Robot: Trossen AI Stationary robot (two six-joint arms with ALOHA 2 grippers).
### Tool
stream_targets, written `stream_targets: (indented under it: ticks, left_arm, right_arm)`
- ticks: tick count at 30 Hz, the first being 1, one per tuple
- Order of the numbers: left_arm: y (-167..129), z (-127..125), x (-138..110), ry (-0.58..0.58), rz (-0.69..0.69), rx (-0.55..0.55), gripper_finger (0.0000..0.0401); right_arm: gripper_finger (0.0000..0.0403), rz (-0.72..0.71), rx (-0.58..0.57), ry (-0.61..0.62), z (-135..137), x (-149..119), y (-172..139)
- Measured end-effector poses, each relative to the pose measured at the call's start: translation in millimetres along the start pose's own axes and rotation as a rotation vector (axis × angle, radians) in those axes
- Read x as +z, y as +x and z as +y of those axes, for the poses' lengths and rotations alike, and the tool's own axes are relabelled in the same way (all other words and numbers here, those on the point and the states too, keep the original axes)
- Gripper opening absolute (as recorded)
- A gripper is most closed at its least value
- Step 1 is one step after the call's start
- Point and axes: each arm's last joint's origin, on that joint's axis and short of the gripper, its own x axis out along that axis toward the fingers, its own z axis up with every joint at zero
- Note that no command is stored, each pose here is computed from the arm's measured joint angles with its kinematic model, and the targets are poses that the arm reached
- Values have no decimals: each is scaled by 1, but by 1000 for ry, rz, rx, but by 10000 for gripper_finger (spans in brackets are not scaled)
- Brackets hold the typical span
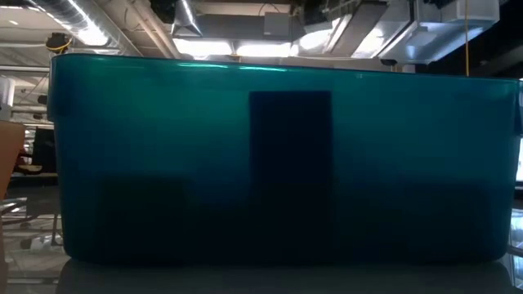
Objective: Sort blocks by size
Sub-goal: Put the brown rectangular block into the yellow bin
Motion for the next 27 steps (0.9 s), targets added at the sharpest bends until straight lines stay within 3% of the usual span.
stream_targets:
  ticks: [7,20,27]
  left_arm:
    - [4,-1,-1,-5,-10,-1,120]
    - [4,-2,1,1,-36,-6,123]
    - [4,-2,2,5,-43,-5,124]
  right_arm:
    - [214,-13,-5,-2,1,-9,12]
    - [211,-50,-22,-87,0,1,33]
    - [126,-56,4,-88,-3,2,35]
